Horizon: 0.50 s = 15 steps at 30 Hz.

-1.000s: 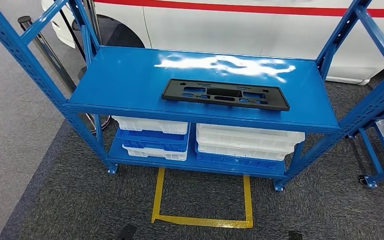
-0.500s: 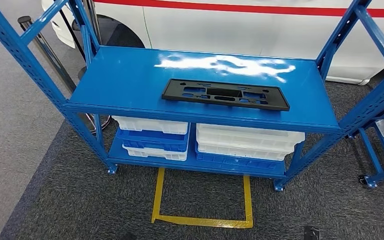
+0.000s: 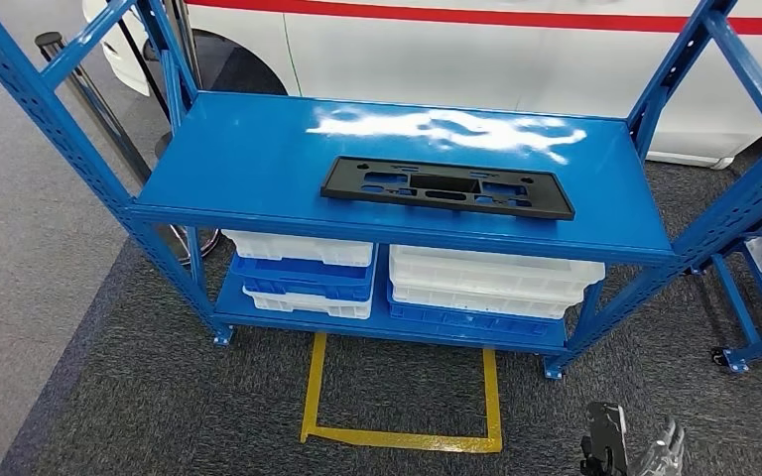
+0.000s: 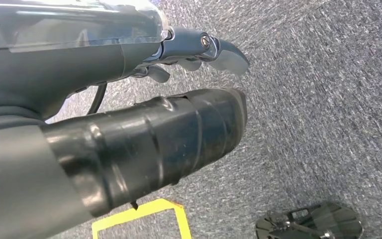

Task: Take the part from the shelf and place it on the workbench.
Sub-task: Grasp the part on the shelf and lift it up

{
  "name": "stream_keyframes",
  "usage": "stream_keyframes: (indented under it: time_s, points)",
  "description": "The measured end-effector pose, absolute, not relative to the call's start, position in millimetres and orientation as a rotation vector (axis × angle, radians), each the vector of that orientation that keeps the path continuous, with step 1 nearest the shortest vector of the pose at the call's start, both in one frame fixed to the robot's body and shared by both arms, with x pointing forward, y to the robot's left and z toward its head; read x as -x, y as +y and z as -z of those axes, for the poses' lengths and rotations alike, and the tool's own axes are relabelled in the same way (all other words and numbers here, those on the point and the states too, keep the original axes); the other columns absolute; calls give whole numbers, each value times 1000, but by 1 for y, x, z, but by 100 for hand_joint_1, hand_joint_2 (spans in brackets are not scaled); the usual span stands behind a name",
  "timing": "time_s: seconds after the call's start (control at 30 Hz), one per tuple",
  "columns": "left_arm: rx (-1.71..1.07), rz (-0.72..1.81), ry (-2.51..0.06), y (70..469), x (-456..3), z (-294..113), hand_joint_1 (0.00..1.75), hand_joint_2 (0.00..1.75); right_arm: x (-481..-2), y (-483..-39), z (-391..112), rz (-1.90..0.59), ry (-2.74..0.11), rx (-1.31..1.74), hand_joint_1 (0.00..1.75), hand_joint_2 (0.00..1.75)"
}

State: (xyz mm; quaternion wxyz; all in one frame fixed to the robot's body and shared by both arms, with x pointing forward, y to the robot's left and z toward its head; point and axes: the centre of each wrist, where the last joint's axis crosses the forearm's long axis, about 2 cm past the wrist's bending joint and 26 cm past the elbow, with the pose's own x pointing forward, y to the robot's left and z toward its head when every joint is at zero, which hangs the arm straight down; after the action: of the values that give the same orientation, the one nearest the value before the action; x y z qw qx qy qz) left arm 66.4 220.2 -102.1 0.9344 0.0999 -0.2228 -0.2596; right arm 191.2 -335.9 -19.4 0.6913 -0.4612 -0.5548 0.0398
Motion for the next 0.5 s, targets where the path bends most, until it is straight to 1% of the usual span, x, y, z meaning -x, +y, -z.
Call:
stream_keyframes:
  time_s: [0.23,0.5]
  points:
    - [-199,567,-464,226,-62,104,0,0,-217,-305,-7,-170,-1501,962,0,175]
    - [-177,617,-478,233,-61,105,0,0,-241,-242,-32,-318,-1774,734,0,175]
